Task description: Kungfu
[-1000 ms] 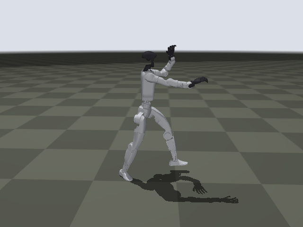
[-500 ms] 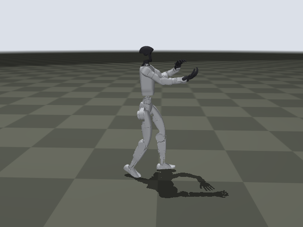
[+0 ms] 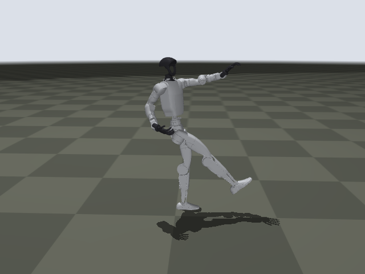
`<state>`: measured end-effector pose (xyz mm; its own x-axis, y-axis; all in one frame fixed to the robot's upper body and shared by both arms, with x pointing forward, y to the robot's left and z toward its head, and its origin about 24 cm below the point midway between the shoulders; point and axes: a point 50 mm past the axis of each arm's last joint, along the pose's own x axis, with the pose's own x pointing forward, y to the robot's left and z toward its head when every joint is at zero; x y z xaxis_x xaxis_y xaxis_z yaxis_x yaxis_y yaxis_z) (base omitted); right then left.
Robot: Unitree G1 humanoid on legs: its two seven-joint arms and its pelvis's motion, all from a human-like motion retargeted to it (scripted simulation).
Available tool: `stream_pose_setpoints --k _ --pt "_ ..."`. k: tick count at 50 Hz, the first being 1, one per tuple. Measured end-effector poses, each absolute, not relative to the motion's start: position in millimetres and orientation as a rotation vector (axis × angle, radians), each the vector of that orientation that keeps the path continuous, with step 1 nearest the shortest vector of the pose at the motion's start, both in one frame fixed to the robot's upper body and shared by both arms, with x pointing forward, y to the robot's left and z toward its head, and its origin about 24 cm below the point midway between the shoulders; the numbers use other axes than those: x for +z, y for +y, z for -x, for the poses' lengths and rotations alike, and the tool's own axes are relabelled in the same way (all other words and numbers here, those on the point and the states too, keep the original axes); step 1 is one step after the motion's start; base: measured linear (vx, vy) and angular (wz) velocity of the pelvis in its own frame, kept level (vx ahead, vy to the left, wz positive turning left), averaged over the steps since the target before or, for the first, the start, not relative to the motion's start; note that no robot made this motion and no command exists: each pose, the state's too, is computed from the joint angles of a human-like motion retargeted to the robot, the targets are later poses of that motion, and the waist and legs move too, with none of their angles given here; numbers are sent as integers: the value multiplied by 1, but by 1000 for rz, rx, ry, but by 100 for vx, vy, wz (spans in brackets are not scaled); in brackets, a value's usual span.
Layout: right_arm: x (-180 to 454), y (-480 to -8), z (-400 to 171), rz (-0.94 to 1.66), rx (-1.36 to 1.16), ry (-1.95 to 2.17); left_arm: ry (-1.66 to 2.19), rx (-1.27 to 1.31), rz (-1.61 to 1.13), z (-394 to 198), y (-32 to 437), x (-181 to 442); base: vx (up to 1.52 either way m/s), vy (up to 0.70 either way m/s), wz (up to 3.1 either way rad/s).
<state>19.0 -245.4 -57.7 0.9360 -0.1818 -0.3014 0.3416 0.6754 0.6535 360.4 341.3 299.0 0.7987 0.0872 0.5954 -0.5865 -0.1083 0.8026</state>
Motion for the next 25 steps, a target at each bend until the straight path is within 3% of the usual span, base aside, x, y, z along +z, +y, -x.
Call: stream_pose_setpoints --k 6,12,18,25 --pt "-36 -250 -48 -725 -225 91 -426 554 -1614 -364 335 289 0 2 -19" --pt "21 -247 -131 -536 41 -158 -596 498 -1467 -353 323 276 -9 4 -49" --pt "124 -213 -226 -112 274 -580 -648 206 -844 -311 311 239 -17 -2 -21" --pt "257 -183 -292 347 157 -1043 -174 -406 85 -245 260 72 -32 -23 -23"
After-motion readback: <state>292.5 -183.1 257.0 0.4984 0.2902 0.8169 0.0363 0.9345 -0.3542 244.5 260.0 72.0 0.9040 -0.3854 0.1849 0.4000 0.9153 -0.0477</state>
